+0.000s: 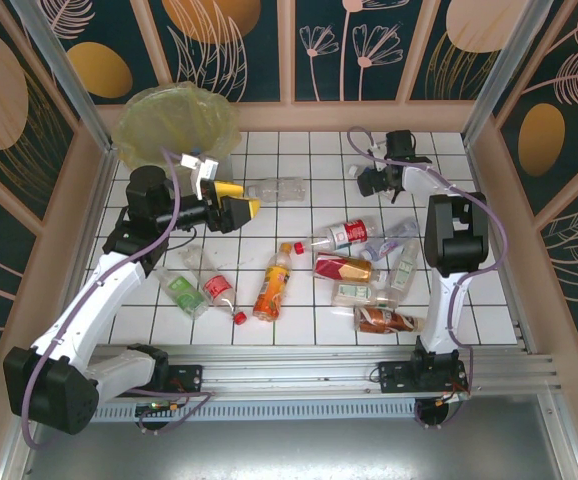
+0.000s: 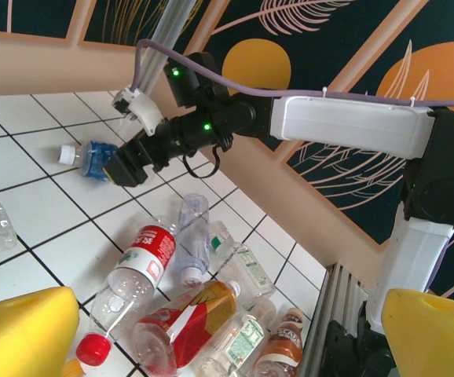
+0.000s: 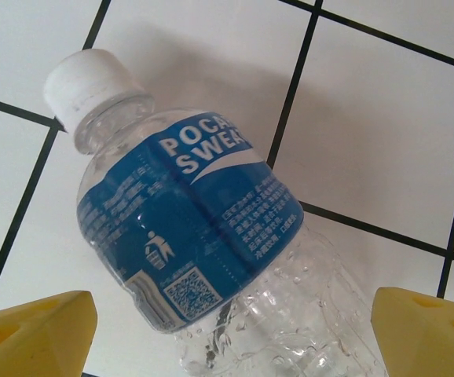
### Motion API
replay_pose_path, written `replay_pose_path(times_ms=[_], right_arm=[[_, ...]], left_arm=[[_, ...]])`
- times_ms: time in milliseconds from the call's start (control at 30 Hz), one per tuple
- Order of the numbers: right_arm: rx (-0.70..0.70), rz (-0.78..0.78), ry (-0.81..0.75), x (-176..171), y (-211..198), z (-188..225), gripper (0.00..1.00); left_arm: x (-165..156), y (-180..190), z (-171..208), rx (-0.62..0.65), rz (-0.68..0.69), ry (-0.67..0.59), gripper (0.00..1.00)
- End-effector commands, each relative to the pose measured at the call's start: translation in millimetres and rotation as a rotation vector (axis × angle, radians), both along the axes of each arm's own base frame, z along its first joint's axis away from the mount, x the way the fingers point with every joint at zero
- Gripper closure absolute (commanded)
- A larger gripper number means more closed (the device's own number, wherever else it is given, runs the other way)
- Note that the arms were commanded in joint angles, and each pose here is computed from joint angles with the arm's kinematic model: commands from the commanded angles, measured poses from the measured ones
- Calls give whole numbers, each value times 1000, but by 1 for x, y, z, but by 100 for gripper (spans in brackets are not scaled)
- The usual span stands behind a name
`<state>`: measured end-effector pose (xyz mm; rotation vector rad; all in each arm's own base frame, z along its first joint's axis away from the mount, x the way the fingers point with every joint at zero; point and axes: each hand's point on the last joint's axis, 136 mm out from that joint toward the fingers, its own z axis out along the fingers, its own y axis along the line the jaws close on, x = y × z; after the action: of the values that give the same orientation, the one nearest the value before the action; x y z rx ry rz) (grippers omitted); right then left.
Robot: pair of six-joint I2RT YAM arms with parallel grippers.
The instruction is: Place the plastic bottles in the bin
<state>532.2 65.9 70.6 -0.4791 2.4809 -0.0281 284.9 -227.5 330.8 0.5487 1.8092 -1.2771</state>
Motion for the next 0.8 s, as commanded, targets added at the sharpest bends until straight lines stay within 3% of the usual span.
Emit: replay_pose_path(times_ms=[0, 333, 667, 767], right_arm=[[-6, -4, 31, -9, 2, -11, 11], [-19, -24, 42, -12, 1, -24, 13], [-35, -67, 53, -9, -1, -32, 24], [-41, -80, 59, -7, -4, -34, 23]], left_arm=[[-7, -1, 10, -14, -17, -39, 1], [-6, -2, 7, -12, -16, -29, 1], [-6, -2, 8, -15, -18, -29, 2], [-6, -2, 8, -17, -17, -28, 1]])
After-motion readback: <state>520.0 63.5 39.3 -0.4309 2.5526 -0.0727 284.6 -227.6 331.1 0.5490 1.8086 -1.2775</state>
